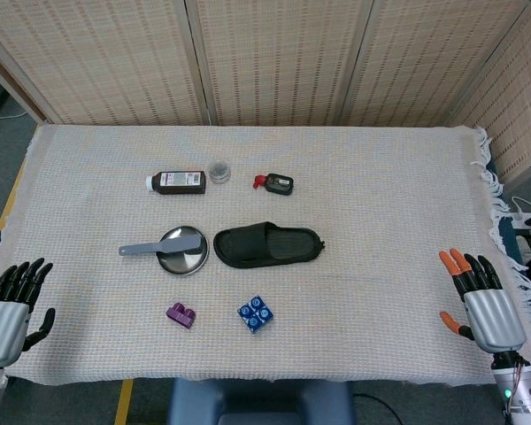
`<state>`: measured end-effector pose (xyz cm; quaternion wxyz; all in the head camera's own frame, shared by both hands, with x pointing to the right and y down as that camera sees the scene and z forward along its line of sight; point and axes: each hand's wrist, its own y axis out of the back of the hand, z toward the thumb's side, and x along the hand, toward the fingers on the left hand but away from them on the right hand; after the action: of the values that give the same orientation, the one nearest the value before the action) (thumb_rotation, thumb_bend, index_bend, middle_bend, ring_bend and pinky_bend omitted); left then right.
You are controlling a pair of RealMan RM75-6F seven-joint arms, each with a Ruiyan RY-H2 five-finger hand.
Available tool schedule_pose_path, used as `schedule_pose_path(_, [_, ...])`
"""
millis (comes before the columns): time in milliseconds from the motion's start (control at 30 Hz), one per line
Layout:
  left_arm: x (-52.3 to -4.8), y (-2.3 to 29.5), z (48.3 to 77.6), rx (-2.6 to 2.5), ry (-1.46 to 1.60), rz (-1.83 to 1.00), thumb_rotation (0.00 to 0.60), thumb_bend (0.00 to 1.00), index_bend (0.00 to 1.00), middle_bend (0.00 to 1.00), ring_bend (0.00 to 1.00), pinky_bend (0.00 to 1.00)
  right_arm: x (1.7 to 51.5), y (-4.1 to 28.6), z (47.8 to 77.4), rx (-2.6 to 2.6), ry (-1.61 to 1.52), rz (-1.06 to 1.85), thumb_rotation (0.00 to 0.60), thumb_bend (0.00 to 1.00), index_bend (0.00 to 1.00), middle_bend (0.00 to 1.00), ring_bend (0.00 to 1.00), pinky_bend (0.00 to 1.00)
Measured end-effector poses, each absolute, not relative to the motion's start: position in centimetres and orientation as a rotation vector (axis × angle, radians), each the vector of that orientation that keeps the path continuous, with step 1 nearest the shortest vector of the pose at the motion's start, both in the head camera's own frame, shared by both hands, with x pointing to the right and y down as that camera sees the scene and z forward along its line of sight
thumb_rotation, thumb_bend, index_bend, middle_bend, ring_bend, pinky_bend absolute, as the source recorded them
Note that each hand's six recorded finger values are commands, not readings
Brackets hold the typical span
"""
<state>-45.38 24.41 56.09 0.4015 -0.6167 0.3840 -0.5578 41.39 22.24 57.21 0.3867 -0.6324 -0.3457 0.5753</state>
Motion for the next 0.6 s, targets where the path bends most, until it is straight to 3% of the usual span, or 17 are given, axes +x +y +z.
schedule_pose_path(167, [-45.2,24.5,56.5,-1.563,0.965,-1.419,0.6,0.47,0.0,0.0,0.0,0.2,41.4,22.3,57.1,-1.611,-0.885,1.466,0.6,0.12,0.0,0.0,0.0,0.0])
schedule_pose_path(267, [-44.7,24.2,57.0,-1.566,0.967,-1.419,0.6,0.47,0.0,0.0,0.06,0.32,41.5,22.2,57.2,-1.609,-0.886,1.475,0.6,0.12,0.0,0.0,0.0,0.0])
schedule_pose_path(400, [-43.4,23.5,58.1,-1.58,0.913,-1.419,0.6,0.47,0.0,0.0,0.48,0.78,41.6,22.2,57.4,-1.611,-0.882,1.485,0.6,0.12,0.0,0.0,0.0,0.0])
schedule_pose_path(600, [-39.5,21.3,60.6,-1.62,0.762,-1.419,0.6,0.46,0.05,0.1,0.74,0.99,41.6,22.2,57.5,-1.612,-0.877,1.488,0.6,0.12,0.0,0.0,0.0,0.0])
